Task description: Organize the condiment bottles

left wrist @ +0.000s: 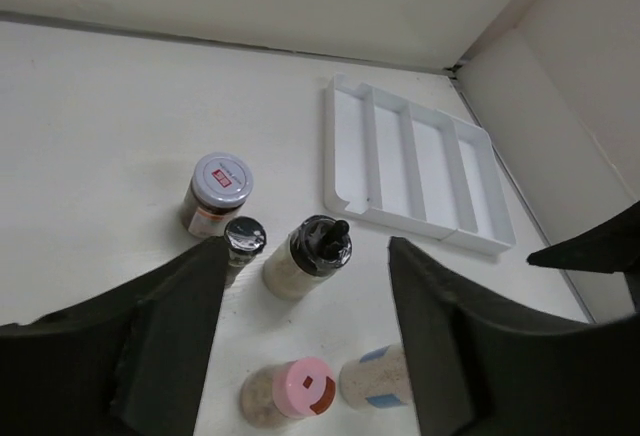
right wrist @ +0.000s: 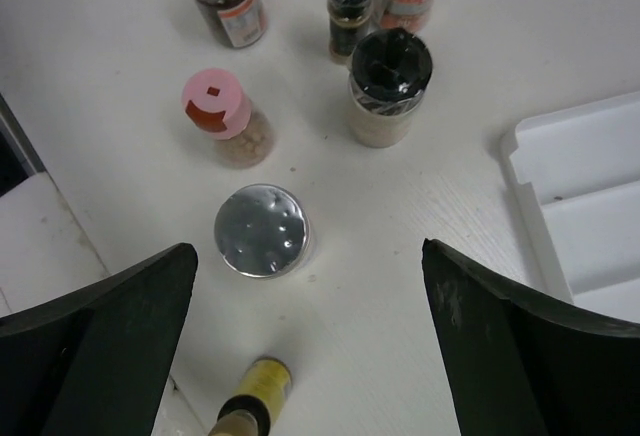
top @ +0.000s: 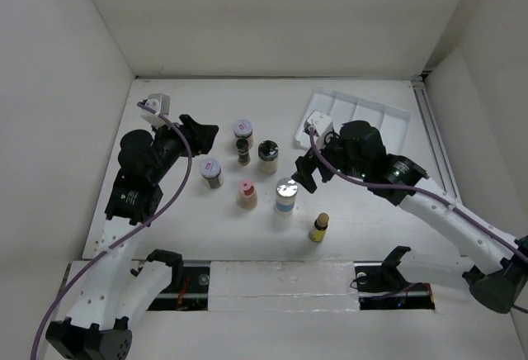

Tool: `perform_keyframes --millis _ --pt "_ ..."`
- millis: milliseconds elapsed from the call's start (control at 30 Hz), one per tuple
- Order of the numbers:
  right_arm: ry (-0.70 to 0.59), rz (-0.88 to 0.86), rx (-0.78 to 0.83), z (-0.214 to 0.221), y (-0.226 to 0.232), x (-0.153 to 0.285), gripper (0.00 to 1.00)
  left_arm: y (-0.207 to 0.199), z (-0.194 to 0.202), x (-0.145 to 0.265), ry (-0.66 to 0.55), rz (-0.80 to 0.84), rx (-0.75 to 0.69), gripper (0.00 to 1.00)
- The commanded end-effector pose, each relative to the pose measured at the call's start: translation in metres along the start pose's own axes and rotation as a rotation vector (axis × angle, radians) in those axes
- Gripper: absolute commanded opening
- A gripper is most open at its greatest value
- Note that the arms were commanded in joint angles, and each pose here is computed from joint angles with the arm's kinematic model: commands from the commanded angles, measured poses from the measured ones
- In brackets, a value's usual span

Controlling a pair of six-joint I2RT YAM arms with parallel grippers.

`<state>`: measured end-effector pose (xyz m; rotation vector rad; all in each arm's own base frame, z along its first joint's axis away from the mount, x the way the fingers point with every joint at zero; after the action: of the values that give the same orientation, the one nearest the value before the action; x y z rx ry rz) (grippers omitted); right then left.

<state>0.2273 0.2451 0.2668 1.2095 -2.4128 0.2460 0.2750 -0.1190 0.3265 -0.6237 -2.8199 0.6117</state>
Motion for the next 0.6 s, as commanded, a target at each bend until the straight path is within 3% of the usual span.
perform_keyframes --millis 0,67,200,433,567 --pt "0.032 -0.067 -0.003 0.010 0.012 -0.017 1.00 0.001 -0.011 0.001 -0.055 -0.012 -0.013 0.63" --pt "0.048 -0.087 -0.002 0.013 0.016 -0.025 1.00 0.000 -0.011 0.001 -0.051 -0.004 -0.013 0.75" --pt "0.133 -0.147 -0.012 0.030 0.026 -0.047 1.00 0.000 -0.011 0.001 -0.051 -0.004 -0.013 0.81" --pt "0.244 -0.211 0.018 0.057 0.051 -0.060 1.00 0.004 -0.006 -0.001 -0.035 -0.011 -0.008 0.81" --pt "0.249 -0.143 0.015 0.064 0.040 -0.068 1.00 0.004 -0.006 -0.001 -0.035 -0.011 -0.008 0.81"
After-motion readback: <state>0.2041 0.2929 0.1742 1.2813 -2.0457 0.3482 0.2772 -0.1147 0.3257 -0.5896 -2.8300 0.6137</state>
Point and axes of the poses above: each gripper's point midway between its finger pads, its own x axis back along the fingers, its own y axis along the line the jaws close on, z = x × y, the point moved 1 cm from there along x, back along the fingers, and after that the axes turned 1 degree about -x, right-handed, at the moved point
